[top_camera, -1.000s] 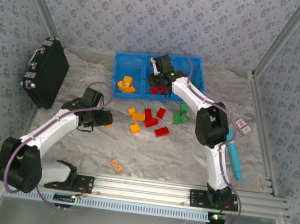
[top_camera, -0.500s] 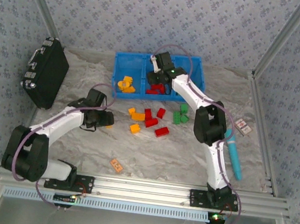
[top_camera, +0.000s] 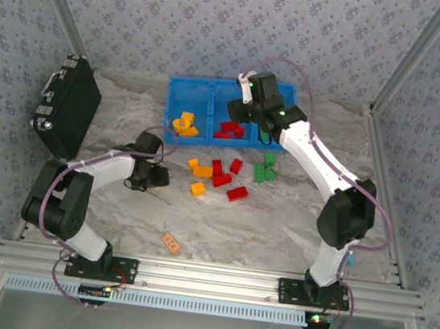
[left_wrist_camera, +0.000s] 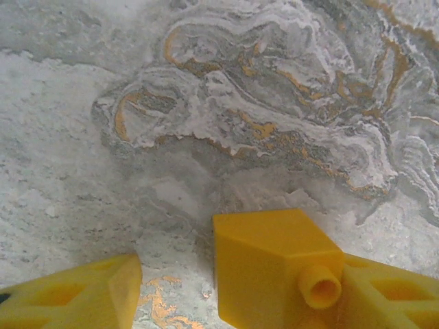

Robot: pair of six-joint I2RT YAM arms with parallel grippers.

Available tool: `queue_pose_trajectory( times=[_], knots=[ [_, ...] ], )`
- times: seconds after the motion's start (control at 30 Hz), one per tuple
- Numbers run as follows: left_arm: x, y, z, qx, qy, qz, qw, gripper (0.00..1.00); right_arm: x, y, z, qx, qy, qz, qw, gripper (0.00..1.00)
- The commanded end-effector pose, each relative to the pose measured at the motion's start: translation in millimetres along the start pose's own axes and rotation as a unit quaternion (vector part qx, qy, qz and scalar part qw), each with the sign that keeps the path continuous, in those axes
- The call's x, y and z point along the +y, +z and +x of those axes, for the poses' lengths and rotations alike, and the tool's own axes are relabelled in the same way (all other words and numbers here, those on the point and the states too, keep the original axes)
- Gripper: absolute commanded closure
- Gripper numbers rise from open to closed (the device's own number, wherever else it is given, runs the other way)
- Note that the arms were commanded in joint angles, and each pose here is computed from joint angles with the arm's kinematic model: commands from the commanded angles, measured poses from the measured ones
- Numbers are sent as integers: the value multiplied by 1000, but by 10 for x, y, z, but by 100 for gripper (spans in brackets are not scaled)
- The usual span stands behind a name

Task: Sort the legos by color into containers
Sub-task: Pick up the lego from the middle-left of the table.

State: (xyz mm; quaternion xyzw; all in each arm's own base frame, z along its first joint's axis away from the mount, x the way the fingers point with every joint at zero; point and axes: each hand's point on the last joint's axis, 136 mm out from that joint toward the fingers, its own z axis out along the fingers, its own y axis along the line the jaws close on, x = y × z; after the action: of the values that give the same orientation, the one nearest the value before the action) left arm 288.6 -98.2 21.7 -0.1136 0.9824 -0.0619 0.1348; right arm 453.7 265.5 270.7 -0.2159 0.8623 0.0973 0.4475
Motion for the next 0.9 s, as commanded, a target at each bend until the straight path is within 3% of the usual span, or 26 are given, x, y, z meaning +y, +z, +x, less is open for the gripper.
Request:
queue_pose_trajectory(
  times=[0.0, 0.17, 0.57, 0.87],
  knots=[
    [-74, 34, -98, -12, -4, 4, 1000, 40, -130, -228, 37, -2, -11, 28, 1000, 43],
    [-81, 89, -97, -10, -8, 3, 1000, 56, -219, -424, 236, 12, -5, 46, 999, 41],
    [-180, 114, -141, 7, 14, -4, 1000, 75, -408, -701, 1073, 58, 66, 66, 994, 36],
    [-390, -236, -407, -25, 37, 0, 999, 79, -323, -658, 1748, 112, 114, 44, 986, 35]
  ],
)
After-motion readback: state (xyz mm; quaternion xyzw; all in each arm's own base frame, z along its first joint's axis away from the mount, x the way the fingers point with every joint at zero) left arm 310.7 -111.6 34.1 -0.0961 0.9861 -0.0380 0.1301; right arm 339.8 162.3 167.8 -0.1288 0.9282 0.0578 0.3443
